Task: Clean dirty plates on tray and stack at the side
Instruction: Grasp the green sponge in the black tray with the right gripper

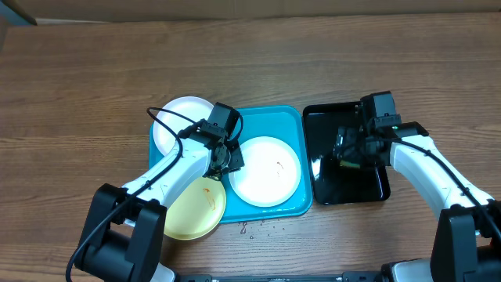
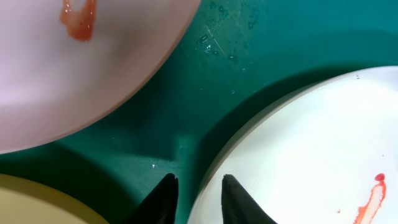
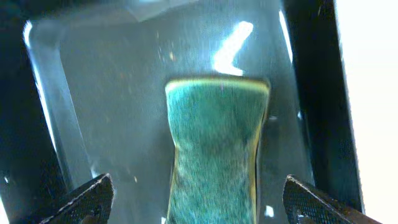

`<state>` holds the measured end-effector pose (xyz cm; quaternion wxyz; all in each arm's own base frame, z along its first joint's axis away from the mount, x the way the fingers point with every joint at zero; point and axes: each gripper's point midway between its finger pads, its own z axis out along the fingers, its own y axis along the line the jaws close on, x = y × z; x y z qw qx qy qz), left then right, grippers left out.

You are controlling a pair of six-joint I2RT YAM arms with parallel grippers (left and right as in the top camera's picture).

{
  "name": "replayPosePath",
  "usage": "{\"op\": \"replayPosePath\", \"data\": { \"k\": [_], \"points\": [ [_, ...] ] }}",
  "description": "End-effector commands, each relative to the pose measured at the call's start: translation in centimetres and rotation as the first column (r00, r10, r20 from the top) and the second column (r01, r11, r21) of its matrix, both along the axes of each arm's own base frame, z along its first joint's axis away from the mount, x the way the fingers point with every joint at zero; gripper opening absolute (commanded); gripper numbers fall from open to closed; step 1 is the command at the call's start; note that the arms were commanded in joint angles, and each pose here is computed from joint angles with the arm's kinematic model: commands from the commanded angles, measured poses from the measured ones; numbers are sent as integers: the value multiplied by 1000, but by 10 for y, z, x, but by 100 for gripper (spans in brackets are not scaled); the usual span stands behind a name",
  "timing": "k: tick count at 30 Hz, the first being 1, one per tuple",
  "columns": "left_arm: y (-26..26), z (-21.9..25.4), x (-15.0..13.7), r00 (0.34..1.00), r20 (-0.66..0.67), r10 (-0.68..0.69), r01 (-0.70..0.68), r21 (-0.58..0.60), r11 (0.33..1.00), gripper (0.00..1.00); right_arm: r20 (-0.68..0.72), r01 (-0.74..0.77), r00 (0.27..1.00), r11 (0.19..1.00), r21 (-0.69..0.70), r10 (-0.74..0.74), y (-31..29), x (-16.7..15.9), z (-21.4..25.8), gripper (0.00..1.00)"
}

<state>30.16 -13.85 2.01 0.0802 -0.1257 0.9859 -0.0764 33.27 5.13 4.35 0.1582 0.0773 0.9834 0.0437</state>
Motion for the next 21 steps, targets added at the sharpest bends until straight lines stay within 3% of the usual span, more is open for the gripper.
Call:
{"op": "replayPosePath", "data": {
  "k": [1, 8, 15, 21],
  "points": [
    [4, -11, -10, 1000, -25, 7, -6, 36, 999, 24, 8, 5, 1000, 1000, -17, -5, -2, 1, 3, 89],
    [4, -18, -16, 1000, -25, -5, 6, 52, 999, 22, -6, 4, 1000, 1000, -15, -4, -2, -3, -1, 89],
    [13, -23, -16, 999, -8, 44, -43, 83, 996, 4, -2, 2, 1000, 1000, 0, -2, 0, -7, -10, 88],
    [13, -23, -13, 997, 2, 73, -73, 81, 994, 7, -2, -7, 1000, 1000, 12, 7, 3, -9, -15, 84]
  ]
}}
